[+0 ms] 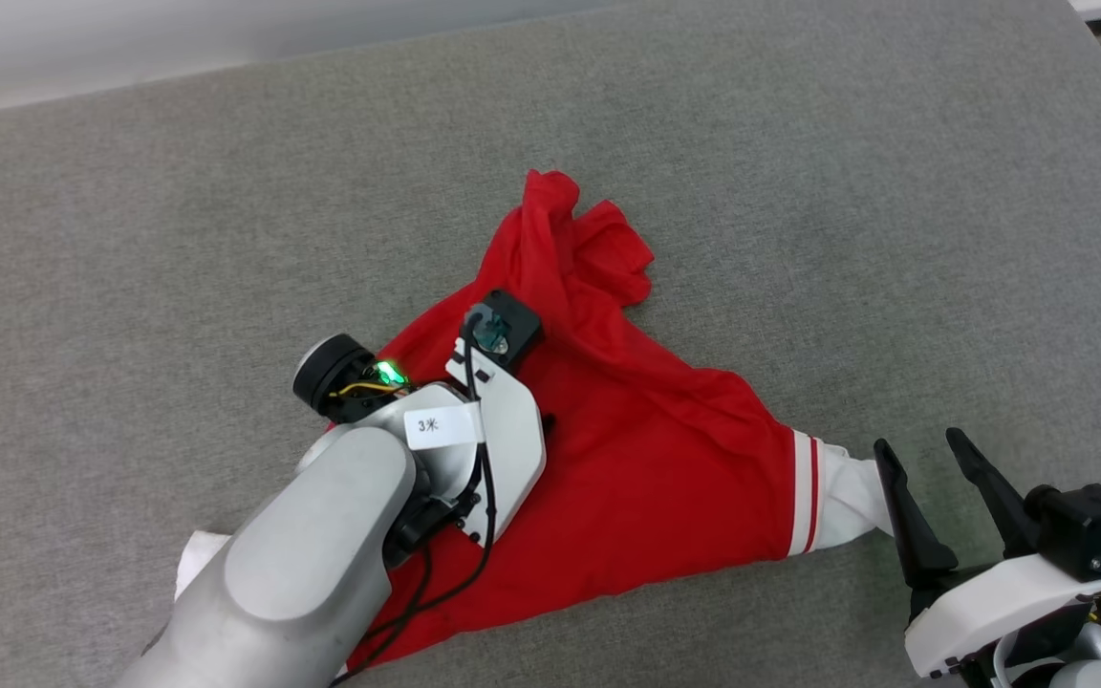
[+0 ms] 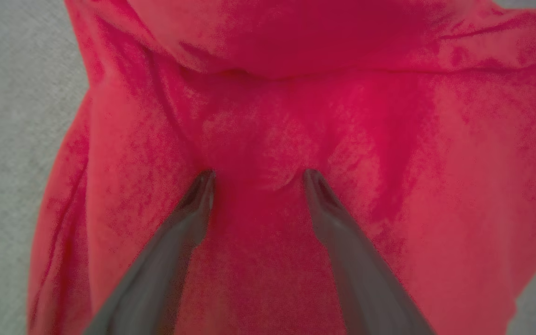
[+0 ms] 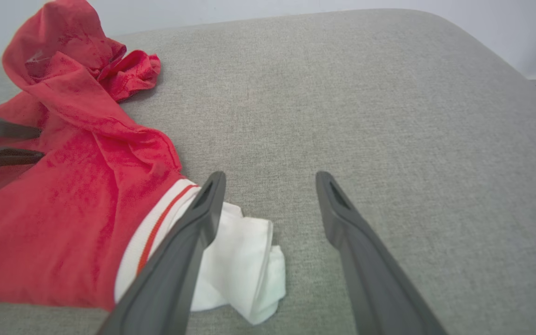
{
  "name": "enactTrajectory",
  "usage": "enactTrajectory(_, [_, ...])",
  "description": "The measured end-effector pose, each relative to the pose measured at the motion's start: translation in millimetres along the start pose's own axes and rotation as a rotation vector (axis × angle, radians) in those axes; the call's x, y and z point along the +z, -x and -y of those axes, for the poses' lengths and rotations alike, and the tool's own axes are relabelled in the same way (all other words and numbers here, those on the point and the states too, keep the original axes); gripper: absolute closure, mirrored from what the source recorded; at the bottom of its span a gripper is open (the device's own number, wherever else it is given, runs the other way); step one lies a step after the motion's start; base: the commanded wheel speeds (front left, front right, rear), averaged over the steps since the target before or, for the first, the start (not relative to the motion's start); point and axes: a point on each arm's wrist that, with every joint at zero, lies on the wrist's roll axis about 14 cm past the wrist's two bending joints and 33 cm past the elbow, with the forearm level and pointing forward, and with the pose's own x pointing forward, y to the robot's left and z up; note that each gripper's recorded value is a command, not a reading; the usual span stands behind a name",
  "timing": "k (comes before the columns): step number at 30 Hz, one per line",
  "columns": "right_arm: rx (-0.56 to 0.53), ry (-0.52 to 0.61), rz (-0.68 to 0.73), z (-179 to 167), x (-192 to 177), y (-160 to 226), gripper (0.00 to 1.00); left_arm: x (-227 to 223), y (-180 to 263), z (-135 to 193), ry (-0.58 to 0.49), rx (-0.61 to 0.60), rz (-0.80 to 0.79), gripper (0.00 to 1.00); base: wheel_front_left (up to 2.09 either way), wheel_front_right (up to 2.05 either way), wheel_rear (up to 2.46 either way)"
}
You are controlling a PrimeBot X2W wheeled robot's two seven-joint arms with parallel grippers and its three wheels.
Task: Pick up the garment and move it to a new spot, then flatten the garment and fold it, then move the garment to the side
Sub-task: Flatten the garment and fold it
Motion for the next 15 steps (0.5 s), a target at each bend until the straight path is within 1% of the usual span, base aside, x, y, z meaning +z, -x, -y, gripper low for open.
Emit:
enactTrajectory(2, [-0.013,-0.004,-0.009,2.6,-4.5,0.3,0.0,-5.8,-8.5,-2.8,-0.029,-0.003,-0.035,1.0,0.0,0.0,0.0])
enactTrajectory(5, [-0.02,-0.004,-0.008,3.9,-5.0,-0.4,0.0,-7.9,-12.4,-3.6,-0.041,-0.007,-0.048,1.0,0.0,0.0,0.0])
enactTrajectory(9, [-0.022,-0.006,0.001,4.4,-3.2,-0.7,0.0,1.4,-11.4,-9.3,-0.04,0.006,0.006,1.0,0.0,0.0,0.0])
enactTrajectory(11, [-0.02,-0.006,0.007,3.8,-1.3,-0.2,0.0,14.7,-8.6,-13.4,-0.04,0.019,0.054,1.0,0.0,0.0,0.0])
enactTrajectory(15, [-0.017,-0.005,0.023,2.3,3.8,0.4,0.0,45.7,-1.2,-31.8,-0.053,0.068,0.124,1.0,0.0,0.0,0.0])
